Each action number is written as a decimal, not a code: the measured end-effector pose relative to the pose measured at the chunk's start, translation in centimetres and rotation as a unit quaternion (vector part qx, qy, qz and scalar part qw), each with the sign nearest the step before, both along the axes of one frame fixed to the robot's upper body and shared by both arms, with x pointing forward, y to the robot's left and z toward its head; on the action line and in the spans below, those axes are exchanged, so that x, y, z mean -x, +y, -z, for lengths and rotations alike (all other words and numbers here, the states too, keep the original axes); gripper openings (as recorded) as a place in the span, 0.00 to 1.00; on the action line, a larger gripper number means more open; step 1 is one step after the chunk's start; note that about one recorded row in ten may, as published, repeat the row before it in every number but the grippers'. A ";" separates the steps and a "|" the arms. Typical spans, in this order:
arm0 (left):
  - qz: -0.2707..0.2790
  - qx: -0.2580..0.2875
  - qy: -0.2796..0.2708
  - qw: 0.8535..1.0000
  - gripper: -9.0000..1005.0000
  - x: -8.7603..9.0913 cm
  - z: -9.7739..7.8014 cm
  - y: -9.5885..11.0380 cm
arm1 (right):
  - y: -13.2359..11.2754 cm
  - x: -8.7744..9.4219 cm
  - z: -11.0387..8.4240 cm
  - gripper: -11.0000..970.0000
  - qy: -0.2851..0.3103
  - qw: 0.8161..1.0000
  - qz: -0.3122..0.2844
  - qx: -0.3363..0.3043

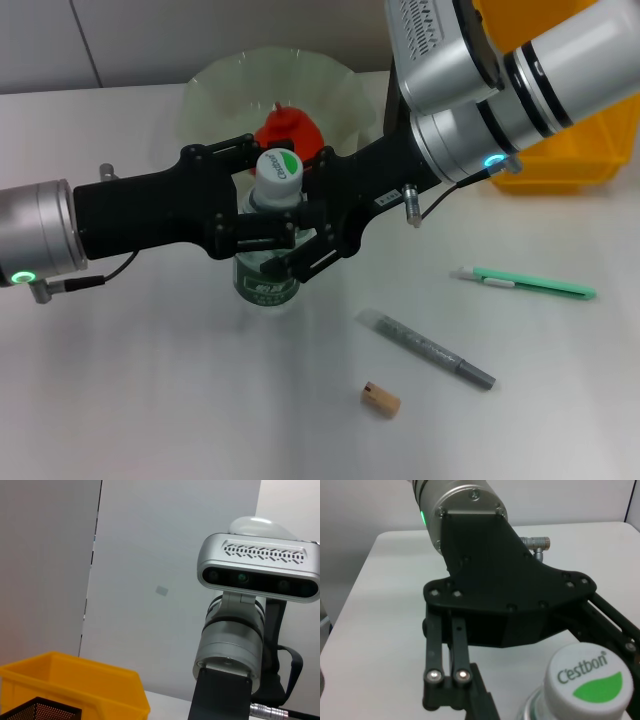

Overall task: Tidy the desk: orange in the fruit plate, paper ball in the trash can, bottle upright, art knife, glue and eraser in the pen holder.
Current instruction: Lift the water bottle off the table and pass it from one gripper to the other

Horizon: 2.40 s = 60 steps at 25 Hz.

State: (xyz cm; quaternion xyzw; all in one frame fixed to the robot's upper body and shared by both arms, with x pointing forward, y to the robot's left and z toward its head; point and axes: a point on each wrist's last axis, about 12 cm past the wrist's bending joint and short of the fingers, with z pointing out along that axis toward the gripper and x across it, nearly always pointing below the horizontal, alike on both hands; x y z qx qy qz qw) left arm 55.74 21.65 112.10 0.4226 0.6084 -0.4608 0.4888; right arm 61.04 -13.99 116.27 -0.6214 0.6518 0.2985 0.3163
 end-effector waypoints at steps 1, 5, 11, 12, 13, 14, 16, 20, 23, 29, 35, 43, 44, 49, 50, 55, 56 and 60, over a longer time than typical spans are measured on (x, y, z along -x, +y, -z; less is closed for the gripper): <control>-0.001 0.001 -0.001 1.000 0.86 0.1 0.0 0.1 | 0.0 0.0 0.0 0.82 0.000 1.000 0.000 0.000; -0.003 0.001 -0.003 1.000 0.84 0.1 0.0 0.3 | 0.0 0.0 0.0 0.82 0.000 1.000 0.000 0.000; -0.007 -0.001 -0.004 1.000 0.77 0.0 0.0 0.4 | 0.0 0.0 0.0 0.82 0.000 1.000 0.001 -0.001; -0.007 -0.001 -0.004 1.000 0.75 0.0 0.0 0.4 | 0.0 0.0 0.0 0.82 0.000 1.000 0.001 -0.001; -0.009 -0.001 -0.004 1.000 0.74 0.0 0.0 0.4 | 0.0 0.0 0.0 0.82 -0.001 1.000 0.001 -0.001; -0.009 -0.001 -0.004 1.000 0.72 0.0 0.0 0.4 | 0.0 0.0 0.0 0.82 -0.001 1.000 0.001 -0.001; -0.013 -0.002 -0.001 1.000 0.69 -0.1 0.1 0.5 | 0.0 0.0 0.0 0.82 -0.001 1.000 0.001 -0.002; -0.013 -0.002 0.000 1.000 0.56 -0.1 0.0 0.5 | 0.0 0.0 0.0 0.82 -0.001 1.000 0.001 -0.003; -0.014 -0.001 -0.001 1.000 0.54 -0.1 0.0 0.5 | 0.1 0.0 0.0 0.82 -0.001 1.000 0.000 -0.004; -0.018 0.000 0.000 1.000 0.50 -0.2 0.0 0.5 | 0.1 0.0 -0.1 0.82 -0.003 1.000 0.001 -0.004; -0.022 -0.001 0.000 1.000 0.48 -0.3 0.0 0.6 | 0.0 0.0 0.0 0.82 -0.004 1.000 0.002 -0.005; -0.029 -0.003 0.000 1.000 0.47 -0.5 0.0 0.7 | -0.2 0.0 0.0 0.82 -0.002 1.000 0.007 -0.008; -0.030 -0.004 0.000 1.000 0.47 -0.5 0.0 0.7 | -0.2 0.0 0.0 0.82 -0.001 1.000 0.008 -0.008; -0.031 -0.002 0.002 1.000 0.47 -0.6 -0.1 0.8 | -0.3 0.0 0.0 0.82 0.001 1.000 0.015 -0.019; -0.031 -0.002 0.003 1.000 0.47 -0.6 -0.1 0.8 | -0.3 0.1 0.0 0.82 0.001 1.000 0.015 -0.021; -0.032 -0.003 0.003 0.999 0.46 -0.6 -0.1 0.8 | -0.4 0.2 -0.2 0.82 -0.004 1.000 0.016 -0.027; -0.032 -0.003 0.003 0.999 0.46 -0.6 -0.1 0.8 | -0.4 0.2 -0.2 0.82 -0.004 0.999 0.017 -0.027; -0.032 -0.003 0.003 0.999 0.46 -0.6 -0.1 0.8 | -0.4 0.2 -0.2 0.82 -0.003 0.999 0.019 -0.030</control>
